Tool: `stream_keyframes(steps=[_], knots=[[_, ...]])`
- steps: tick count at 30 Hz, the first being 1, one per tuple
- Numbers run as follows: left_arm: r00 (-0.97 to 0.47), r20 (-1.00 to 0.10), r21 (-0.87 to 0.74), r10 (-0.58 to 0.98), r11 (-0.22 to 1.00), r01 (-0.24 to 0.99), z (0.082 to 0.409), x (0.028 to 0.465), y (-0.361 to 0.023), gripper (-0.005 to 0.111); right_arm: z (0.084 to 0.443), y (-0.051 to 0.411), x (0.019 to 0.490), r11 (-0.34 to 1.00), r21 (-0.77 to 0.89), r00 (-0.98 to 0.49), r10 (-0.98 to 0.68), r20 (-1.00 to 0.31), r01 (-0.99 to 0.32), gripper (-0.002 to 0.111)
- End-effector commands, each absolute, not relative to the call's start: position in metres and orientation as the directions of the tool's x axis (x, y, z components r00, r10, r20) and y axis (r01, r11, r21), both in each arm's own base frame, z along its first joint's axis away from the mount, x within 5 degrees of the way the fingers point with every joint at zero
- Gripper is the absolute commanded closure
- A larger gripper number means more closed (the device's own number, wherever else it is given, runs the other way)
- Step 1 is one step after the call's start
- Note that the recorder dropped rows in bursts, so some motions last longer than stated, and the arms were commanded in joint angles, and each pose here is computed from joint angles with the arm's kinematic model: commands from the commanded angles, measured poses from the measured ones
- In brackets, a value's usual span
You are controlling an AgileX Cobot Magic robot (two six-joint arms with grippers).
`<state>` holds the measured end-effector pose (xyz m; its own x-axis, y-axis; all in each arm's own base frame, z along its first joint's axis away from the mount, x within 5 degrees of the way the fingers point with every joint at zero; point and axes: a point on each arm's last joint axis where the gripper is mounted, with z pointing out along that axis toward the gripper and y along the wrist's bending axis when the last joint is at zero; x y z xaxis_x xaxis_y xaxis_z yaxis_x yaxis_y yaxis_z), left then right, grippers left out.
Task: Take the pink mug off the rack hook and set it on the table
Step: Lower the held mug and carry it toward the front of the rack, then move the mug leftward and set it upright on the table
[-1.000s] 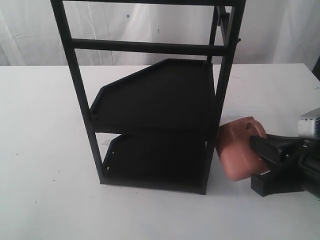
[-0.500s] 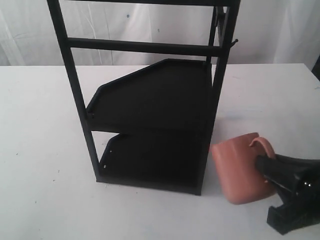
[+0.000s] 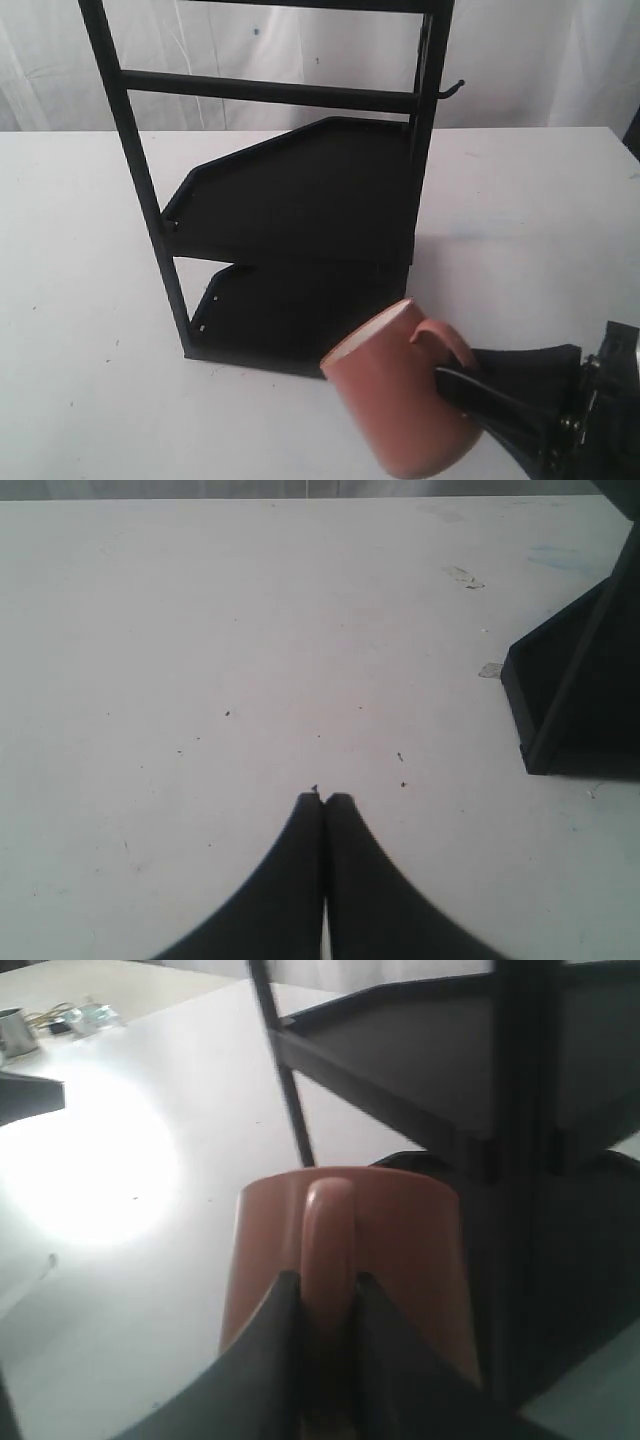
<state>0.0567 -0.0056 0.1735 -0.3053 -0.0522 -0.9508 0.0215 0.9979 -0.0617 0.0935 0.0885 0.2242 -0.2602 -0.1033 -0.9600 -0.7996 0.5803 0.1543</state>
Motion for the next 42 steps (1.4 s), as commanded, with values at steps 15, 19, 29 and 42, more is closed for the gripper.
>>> stream_keyframes(steps=[15, 19, 29, 42], knots=[[-0.311, -0.949, -0.067, -0.058, 0.998, 0.019, 0.172, 0.057, -0.006, 0.107, 0.229, 0.124, 0.128, 0.234, -0.019, -0.023, -0.179, -0.984, -0.972, 0.108], [-0.311, -0.949, -0.067, -0.058, 0.998, 0.019, 0.172, 0.057, -0.006, 0.107, 0.226, 0.128, 0.142, 0.225, -0.066, 0.019, -0.206, -0.978, -0.972, 0.108], [-0.311, -0.949, -0.067, -0.058, 0.998, 0.019, 0.172, 0.057, -0.006, 0.107, 0.207, 0.129, 0.163, 0.338, 0.018, -0.103, -0.236, -0.966, -0.941, 0.108], [-0.311, -0.949, -0.067, -0.058, 0.998, 0.019, 0.172, 0.057, -0.006, 0.107, 0.179, 0.179, 0.141, 0.053, -0.145, 0.133, -0.185, -0.974, -0.988, 0.108]])
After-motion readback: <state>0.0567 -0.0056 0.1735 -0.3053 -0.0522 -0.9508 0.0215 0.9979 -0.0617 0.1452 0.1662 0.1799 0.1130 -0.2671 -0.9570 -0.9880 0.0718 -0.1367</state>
